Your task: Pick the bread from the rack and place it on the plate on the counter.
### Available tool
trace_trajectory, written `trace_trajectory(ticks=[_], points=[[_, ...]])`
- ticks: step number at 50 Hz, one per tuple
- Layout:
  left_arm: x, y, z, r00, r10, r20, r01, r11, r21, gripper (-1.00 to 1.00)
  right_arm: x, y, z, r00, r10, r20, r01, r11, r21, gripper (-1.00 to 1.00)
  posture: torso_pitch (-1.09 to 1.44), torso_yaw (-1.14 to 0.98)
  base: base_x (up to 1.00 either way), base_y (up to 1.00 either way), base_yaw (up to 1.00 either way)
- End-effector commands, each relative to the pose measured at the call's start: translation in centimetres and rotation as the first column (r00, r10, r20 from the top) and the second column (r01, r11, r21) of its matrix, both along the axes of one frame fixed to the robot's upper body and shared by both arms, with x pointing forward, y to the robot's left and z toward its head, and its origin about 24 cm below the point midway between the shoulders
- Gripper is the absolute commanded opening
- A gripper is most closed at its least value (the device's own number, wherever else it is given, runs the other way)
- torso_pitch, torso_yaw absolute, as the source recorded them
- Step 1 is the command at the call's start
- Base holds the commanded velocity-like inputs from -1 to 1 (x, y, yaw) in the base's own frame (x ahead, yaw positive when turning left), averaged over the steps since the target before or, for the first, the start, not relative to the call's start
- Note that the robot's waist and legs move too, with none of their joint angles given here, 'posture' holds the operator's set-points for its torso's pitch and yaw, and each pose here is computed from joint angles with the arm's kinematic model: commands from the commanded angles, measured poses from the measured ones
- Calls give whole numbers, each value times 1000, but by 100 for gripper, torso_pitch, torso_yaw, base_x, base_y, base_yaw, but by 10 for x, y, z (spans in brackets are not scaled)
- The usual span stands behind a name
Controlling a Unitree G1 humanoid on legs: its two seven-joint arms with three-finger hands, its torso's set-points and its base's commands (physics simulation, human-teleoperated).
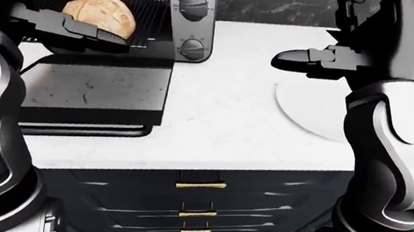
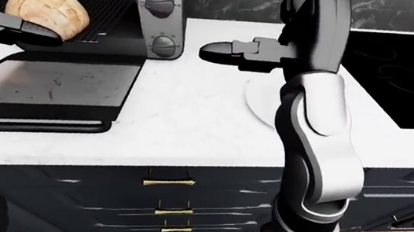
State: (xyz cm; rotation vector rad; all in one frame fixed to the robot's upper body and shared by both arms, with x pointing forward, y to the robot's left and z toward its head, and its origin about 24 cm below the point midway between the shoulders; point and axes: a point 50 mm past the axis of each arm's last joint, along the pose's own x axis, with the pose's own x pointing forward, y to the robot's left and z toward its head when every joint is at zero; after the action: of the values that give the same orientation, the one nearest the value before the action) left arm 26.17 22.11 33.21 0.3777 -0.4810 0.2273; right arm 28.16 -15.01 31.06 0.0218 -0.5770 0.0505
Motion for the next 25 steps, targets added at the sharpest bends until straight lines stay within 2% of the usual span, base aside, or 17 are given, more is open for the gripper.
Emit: trace_trajectory(ticks=[1, 10, 14, 25], points=[[-6, 1, 10, 998, 15, 61, -15, 1000, 11, 100, -8, 1, 13, 997, 7, 81, -7, 1000, 0, 100, 0, 0, 0, 0, 0], [-6, 3, 7, 999, 31, 43, -32, 999, 32, 100, -6, 2, 11, 997, 9, 77, -9, 1000, -3, 100, 0, 0, 0, 0, 0], [-5, 5, 5, 998, 64, 24, -66, 994, 83, 100, -6, 2, 11, 997, 11, 78, -11, 1000, -2, 100, 0, 0, 0, 0, 0], [4, 4, 1, 996, 87, -17, -84, 990, 116, 100, -7, 0, 7, 997, 6, 73, -6, 1000, -1, 100, 0, 0, 0, 0, 0]])
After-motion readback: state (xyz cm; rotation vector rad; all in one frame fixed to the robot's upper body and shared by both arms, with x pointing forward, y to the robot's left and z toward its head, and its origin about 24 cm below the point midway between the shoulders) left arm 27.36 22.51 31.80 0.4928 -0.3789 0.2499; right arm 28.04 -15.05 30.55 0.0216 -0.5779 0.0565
